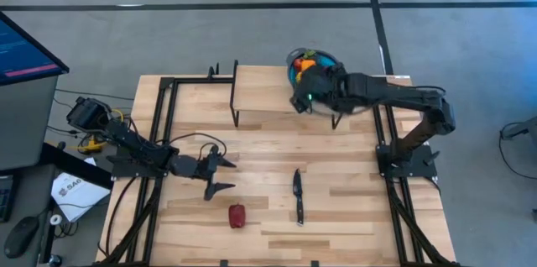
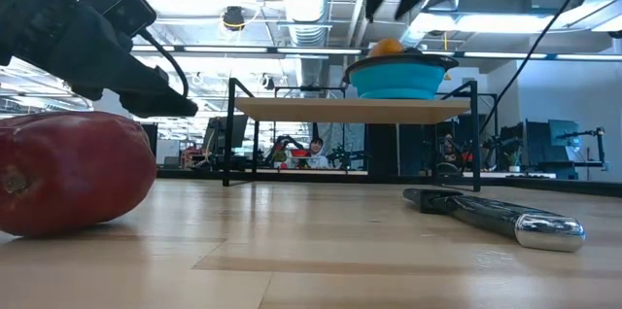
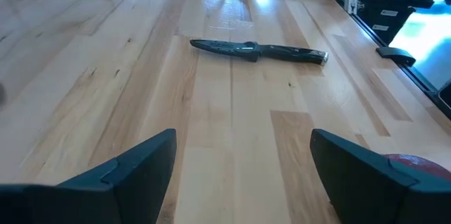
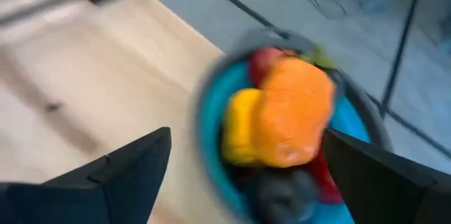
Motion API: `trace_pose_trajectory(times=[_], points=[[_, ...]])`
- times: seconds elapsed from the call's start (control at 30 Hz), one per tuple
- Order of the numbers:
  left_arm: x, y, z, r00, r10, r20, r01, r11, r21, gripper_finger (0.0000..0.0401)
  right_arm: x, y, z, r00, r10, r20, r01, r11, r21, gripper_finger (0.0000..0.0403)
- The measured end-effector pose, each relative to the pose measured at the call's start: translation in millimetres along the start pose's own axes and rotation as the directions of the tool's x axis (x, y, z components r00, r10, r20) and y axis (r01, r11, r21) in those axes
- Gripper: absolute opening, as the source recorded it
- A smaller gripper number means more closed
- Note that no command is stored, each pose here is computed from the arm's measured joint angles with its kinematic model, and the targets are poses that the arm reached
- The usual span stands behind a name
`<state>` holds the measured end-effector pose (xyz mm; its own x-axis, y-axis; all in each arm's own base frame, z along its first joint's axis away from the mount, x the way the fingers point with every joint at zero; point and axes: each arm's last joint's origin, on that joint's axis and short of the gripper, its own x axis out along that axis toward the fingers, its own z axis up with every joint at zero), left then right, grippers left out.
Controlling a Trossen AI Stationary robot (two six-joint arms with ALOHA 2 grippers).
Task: Pick & Place Fruit
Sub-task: Put the apple into the blue strainer bowl on the shelf
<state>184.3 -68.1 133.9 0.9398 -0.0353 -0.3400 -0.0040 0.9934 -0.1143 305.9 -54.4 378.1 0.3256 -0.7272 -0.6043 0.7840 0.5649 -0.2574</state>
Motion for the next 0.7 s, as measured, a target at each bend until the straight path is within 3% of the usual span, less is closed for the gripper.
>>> trace_pose_trajectory(times=[0.23,0.47,0.57,0.7], points=[[-2,-7,-2,0.999,-0.037,-0.005,0.037,0.999,-0.007,0.0319,-64,68,-47,0.977,0.183,0.106,-0.165,0.974,-0.155,0.034],[-9,-22,-6,0.993,-0.116,-0.018,0.116,0.993,0.016,0.0319,-93,148,-121,0.912,0.391,0.122,-0.347,0.896,-0.279,0.0323],[-14,-34,-9,0.984,-0.178,-0.028,0.178,0.984,0.006,0.0319,-90,190,-150,0.874,0.473,0.11,-0.407,0.837,-0.365,0.032],[-24,-50,-16,0.966,-0.253,-0.054,0.249,0.966,-0.061,0.0319,-74,246,-174,0.744,0.665,0.062,-0.591,0.698,-0.404,0.032]])
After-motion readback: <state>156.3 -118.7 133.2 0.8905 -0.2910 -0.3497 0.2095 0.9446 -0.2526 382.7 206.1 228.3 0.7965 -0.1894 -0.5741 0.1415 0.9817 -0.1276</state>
